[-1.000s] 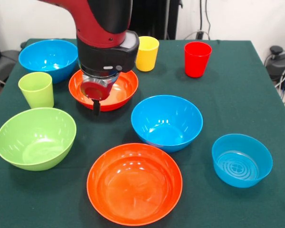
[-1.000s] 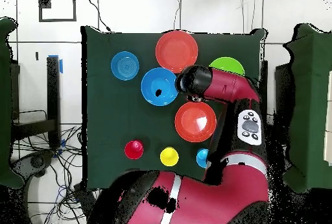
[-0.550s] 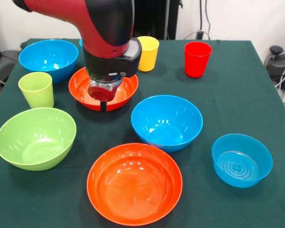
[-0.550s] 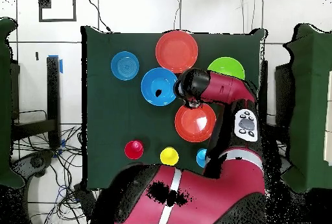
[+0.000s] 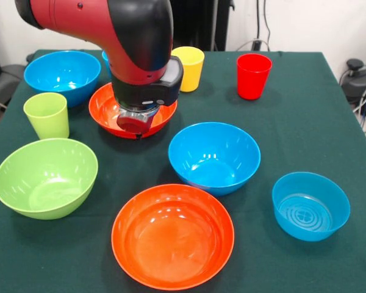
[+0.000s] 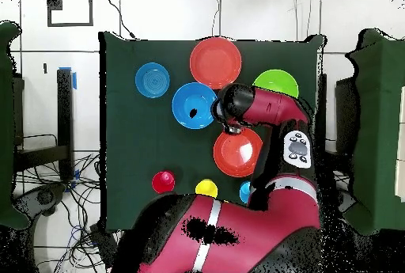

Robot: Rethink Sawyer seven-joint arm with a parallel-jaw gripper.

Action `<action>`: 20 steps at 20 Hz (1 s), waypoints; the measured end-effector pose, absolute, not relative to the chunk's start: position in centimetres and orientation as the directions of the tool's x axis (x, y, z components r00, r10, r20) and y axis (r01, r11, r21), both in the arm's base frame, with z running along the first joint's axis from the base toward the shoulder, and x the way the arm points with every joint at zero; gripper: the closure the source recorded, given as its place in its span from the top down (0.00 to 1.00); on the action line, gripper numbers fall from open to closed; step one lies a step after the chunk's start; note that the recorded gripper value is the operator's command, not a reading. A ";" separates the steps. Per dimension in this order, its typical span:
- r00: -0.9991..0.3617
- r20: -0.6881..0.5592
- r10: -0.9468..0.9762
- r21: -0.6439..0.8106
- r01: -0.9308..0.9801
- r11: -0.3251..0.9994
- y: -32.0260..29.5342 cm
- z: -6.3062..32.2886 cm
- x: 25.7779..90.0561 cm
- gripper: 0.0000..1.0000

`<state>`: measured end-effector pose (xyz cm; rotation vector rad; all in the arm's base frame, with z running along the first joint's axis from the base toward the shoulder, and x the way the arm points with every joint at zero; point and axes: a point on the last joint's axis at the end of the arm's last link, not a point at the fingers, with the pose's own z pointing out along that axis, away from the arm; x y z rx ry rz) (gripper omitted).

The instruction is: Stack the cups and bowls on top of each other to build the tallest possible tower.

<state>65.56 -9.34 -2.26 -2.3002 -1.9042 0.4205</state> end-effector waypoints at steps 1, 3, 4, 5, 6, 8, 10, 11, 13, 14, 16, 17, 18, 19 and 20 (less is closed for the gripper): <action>0.154 -0.134 0.979 -0.272 0.944 -0.186 -9.4 -2.3 65.5 0.00; 0.133 -0.137 0.982 -0.274 0.947 -0.167 -9.5 -2.3 65.5 0.00; 0.128 -0.138 0.982 -0.274 0.948 -0.162 -9.5 -2.3 65.5 0.00; 0.121 -0.139 0.983 -0.274 0.949 -0.156 -9.6 -2.3 65.6 0.00; 0.119 -0.141 0.983 -0.275 0.949 -0.154 -9.6 -2.3 65.7 0.00; 0.117 -0.143 0.983 -0.277 0.949 -0.153 -9.7 -2.2 65.8 0.00; 0.116 -0.144 0.983 -0.279 0.948 -0.153 -9.7 -2.1 66.0 0.00; 0.116 -0.144 0.983 -0.279 0.948 -0.153 -9.7 -2.1 66.0 0.00; 0.117 -0.143 0.983 -0.283 0.947 -0.154 -9.8 -2.0 66.0 0.00; 0.117 -0.143 0.983 -0.284 0.946 -0.154 -9.8 -1.9 66.0 0.00; 0.117 -0.143 0.983 -0.290 0.944 -0.155 -9.7 -1.9 66.0 0.00; 0.117 -0.142 0.983 -0.295 0.943 -0.155 -9.7 -1.9 65.9 0.00; 0.118 -0.142 0.983 -0.302 0.940 -0.156 -9.7 -1.8 65.9 0.00; 0.118 -0.141 0.983 -0.308 0.938 -0.157 -9.7 -1.7 65.9 0.00; 0.118 -0.141 0.983 -0.313 0.936 -0.158 -9.7 -1.6 65.9 0.00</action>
